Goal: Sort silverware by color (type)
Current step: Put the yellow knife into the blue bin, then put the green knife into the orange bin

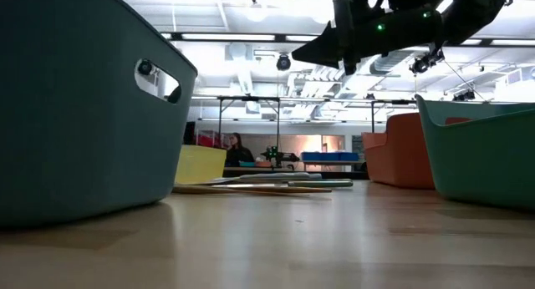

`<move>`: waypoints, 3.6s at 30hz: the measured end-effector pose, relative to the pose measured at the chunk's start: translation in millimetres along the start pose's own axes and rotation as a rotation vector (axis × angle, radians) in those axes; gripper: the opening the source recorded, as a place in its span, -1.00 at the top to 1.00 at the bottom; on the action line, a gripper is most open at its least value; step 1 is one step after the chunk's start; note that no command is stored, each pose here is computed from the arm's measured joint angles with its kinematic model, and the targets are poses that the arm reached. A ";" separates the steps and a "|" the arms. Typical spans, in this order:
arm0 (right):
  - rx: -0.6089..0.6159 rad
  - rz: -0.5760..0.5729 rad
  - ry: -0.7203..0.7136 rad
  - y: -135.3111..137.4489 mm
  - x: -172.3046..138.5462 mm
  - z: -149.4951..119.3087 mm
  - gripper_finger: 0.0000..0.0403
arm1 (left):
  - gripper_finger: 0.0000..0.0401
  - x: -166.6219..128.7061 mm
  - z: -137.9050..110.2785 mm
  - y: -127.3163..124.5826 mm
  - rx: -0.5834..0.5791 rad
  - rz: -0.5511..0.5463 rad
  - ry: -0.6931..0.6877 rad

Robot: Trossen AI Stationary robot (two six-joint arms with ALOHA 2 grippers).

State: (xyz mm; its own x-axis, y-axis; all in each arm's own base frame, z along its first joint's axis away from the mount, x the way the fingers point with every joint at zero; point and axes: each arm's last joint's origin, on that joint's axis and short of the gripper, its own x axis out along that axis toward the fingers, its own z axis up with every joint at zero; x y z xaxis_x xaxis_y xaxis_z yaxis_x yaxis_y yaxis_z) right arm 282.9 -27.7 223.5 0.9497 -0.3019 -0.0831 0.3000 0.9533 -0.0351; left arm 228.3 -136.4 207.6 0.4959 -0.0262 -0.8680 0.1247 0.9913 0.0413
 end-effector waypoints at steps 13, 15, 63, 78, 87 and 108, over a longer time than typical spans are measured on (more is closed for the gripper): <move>-0.001 0.000 0.005 0.0 0.0 -0.5 1.00 | 0.66 16.8 -1.7 0.1 0.068 -0.009 0.069; -0.001 0.000 0.005 0.0 0.0 -0.5 1.00 | 0.64 16.8 -1.5 0.0 0.068 -0.009 0.067; -0.019 0.001 0.033 0.1 0.0 -3.3 1.00 | 0.41 -18.8 -26.7 155.3 -0.149 0.262 -0.978; -0.020 0.001 0.039 0.1 0.0 -3.8 1.00 | 0.41 -21.5 -25.2 156.4 -0.149 0.262 -1.011; -0.021 0.002 0.042 0.1 0.0 -4.1 1.00 | 0.41 -22.2 -24.8 156.3 -0.135 0.270 -1.017; -0.032 0.003 0.088 0.1 -0.3 -8.7 1.00 | 0.41 -22.2 -24.8 156.3 -0.139 0.268 -1.018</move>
State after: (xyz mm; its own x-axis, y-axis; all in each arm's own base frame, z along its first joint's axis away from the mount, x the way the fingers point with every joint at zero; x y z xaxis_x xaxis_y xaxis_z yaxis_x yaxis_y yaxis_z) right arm 281.9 -27.6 214.9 0.9385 -0.3001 -0.1708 0.2930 0.9538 -0.0660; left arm 215.4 22.4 221.0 0.9864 0.1637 -0.0131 -0.1627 0.9850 0.0575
